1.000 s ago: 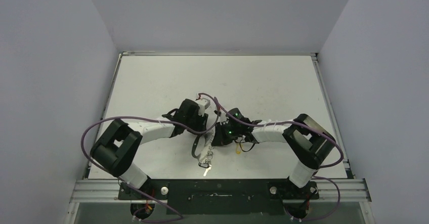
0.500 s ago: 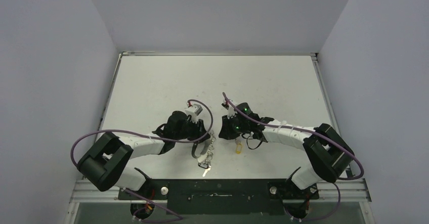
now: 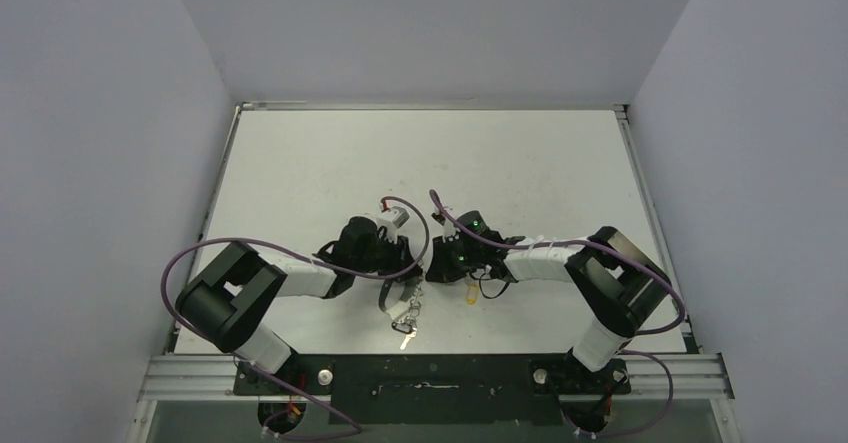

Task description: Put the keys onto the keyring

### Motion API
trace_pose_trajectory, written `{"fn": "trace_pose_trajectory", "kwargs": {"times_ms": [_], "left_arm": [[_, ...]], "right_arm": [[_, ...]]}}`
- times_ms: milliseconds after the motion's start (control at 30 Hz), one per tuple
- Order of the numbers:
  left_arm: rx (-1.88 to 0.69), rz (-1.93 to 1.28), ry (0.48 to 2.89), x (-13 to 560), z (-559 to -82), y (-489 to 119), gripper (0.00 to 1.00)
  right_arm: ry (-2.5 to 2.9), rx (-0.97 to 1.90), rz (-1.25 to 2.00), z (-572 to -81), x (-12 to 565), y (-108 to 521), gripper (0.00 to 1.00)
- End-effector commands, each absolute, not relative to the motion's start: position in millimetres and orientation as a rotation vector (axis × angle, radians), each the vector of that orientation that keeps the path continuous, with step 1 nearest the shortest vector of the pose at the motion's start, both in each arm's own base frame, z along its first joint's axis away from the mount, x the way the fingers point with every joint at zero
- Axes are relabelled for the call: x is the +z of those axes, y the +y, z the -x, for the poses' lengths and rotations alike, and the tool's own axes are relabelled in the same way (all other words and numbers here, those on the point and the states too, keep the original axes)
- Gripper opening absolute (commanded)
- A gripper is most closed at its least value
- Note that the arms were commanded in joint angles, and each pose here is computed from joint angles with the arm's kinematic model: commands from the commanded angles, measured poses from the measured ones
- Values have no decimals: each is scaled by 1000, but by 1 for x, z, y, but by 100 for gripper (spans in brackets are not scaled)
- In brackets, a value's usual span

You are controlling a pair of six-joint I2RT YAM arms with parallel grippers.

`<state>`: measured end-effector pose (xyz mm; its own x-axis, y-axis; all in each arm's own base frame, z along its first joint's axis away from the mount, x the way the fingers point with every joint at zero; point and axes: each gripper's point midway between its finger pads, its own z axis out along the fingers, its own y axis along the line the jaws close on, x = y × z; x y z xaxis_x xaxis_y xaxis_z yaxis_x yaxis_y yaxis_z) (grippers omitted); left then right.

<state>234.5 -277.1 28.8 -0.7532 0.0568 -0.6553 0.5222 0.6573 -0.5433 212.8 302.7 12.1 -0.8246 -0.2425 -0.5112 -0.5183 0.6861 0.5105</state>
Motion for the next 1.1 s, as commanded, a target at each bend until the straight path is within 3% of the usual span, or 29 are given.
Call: {"fn": "trace_pose_trajectory", "kwargs": {"times_ms": [0, 567, 800, 1067], "left_arm": [[-1091, -485, 2170, 52, -245, -295, 27], [-1081, -576, 2218, 46, -238, -299, 20], [-917, -644, 2267, 35, -241, -289, 29], [-923, -698, 2262, 34, -237, -297, 19]], "right_arm": [[2518, 902, 592, -212, -3, 303, 0], [2516, 908, 570, -213, -5, 304, 0], [2508, 910, 568, -212, 0, 303, 0], [2506, 907, 567, -212, 1, 302, 0]]}}
